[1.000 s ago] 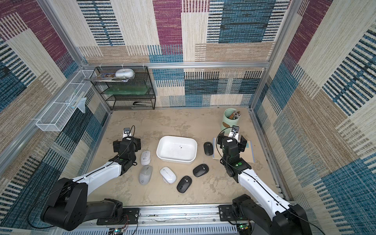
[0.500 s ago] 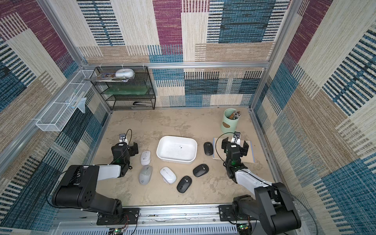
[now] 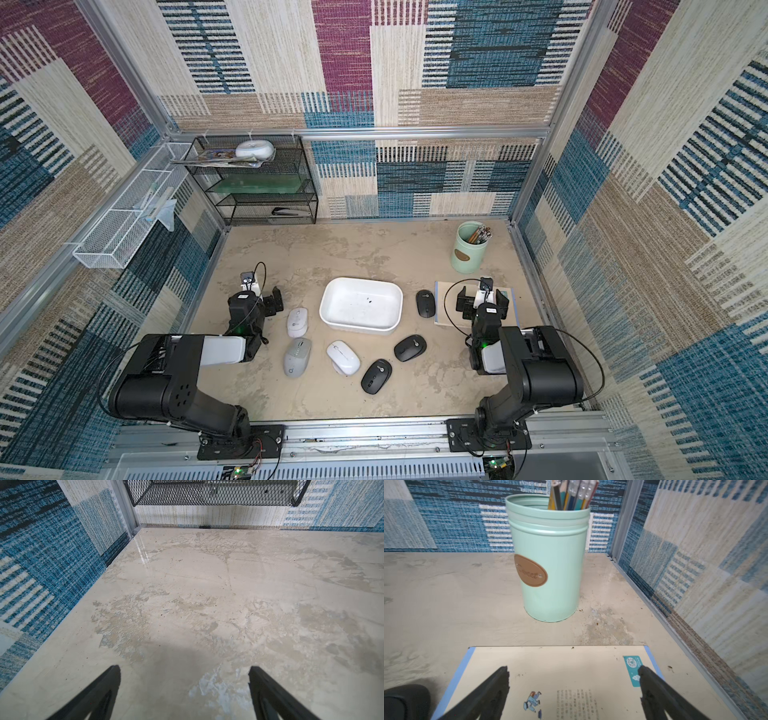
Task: Take out the mouse from the storage box
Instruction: Reset both arms
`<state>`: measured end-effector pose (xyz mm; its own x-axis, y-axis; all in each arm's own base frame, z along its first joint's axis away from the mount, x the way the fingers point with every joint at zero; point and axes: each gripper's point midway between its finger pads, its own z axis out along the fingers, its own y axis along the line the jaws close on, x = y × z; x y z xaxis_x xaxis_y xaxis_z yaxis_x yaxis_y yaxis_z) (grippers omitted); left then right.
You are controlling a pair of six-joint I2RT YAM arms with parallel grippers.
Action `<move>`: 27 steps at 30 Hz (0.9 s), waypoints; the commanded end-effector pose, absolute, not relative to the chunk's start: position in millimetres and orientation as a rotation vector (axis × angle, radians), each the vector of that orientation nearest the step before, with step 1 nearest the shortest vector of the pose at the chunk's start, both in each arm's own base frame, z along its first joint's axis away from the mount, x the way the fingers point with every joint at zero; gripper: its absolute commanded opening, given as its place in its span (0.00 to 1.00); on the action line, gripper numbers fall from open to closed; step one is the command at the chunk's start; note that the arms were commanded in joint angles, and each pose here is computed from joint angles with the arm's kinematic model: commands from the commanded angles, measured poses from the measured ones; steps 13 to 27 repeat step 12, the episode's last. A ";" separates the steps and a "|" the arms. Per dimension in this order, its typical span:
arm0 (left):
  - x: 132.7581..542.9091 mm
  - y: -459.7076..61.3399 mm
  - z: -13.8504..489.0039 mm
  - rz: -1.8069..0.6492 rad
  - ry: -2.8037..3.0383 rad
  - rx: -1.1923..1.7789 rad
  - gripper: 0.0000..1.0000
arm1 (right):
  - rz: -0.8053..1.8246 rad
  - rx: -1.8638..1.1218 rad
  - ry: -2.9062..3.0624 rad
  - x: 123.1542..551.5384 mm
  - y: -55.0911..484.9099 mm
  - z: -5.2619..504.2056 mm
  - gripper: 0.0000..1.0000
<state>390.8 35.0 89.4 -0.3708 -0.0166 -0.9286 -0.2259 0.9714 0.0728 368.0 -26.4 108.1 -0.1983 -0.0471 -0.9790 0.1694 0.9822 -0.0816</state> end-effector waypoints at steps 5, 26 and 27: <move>393.2 33.5 93.8 0.206 1.925 -0.174 1.00 | -0.104 0.047 1.695 378.4 -13.4 128.5 0.99; 393.5 34.0 93.6 0.180 1.926 -0.173 1.00 | -0.103 0.047 1.695 378.0 -13.2 128.5 1.00; 393.5 34.0 93.6 0.180 1.926 -0.173 1.00 | -0.103 0.047 1.695 378.0 -13.2 128.5 1.00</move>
